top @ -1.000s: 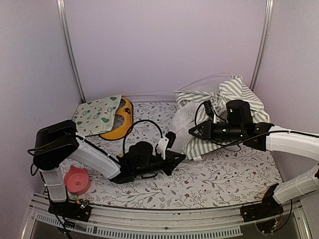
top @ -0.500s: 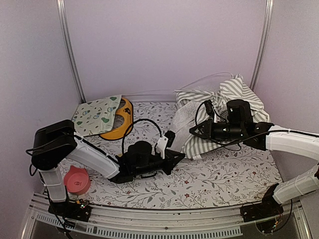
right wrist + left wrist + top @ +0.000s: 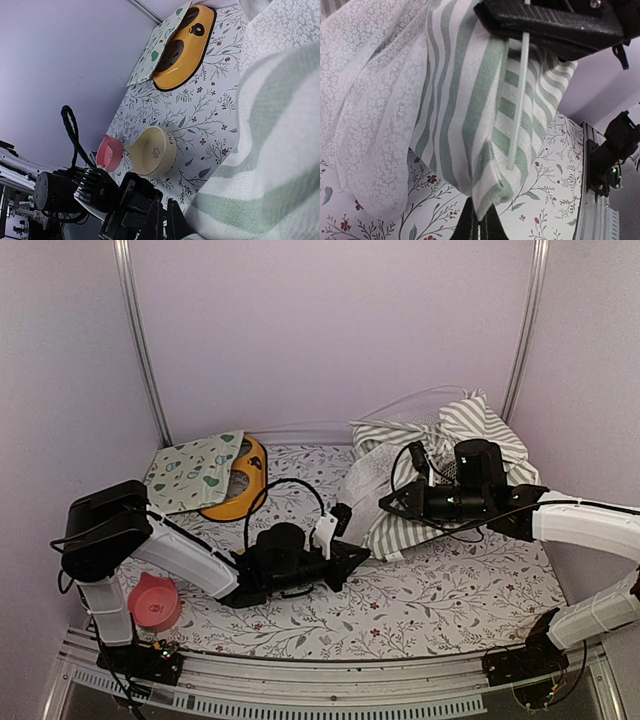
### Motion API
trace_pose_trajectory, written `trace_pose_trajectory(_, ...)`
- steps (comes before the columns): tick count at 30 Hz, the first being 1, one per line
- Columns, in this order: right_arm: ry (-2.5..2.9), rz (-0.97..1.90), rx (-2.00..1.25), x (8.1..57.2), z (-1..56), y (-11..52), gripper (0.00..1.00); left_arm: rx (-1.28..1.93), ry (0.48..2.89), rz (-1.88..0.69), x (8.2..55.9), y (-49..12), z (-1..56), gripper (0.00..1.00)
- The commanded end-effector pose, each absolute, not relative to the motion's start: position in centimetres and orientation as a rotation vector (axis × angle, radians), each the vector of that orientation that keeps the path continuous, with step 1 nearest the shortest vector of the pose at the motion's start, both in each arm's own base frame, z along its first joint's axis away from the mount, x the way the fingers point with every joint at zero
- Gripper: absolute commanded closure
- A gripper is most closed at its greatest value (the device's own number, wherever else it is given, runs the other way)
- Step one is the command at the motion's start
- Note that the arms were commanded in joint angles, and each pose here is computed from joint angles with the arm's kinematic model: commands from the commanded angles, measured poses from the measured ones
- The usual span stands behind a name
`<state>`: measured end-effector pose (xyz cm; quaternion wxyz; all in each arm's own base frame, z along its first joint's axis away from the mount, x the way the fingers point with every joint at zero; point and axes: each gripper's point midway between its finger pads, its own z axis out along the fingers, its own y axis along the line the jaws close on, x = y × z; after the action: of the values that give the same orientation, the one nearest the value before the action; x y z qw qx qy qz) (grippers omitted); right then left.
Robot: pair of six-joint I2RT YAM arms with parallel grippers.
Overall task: Set up the pet tent
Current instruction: Insert the tent pole into the pole socket of the pet tent.
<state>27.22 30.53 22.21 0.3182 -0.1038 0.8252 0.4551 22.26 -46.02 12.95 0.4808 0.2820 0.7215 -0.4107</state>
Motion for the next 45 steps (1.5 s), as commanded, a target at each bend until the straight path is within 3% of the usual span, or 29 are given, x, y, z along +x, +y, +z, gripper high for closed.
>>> trace_pose_trajectory(1,1.987,1.181,-0.226,29.9,27.0,29.7,1.0,0.731,1.829,-0.944,21.9,-45.0,10.7,1.0)
trace_pose_trajectory(45,2.061,1.052,-0.209,31.3,23.5,29.3,1.0,0.769,1.809,-0.909,21.8,-44.8,11.9,1.0)
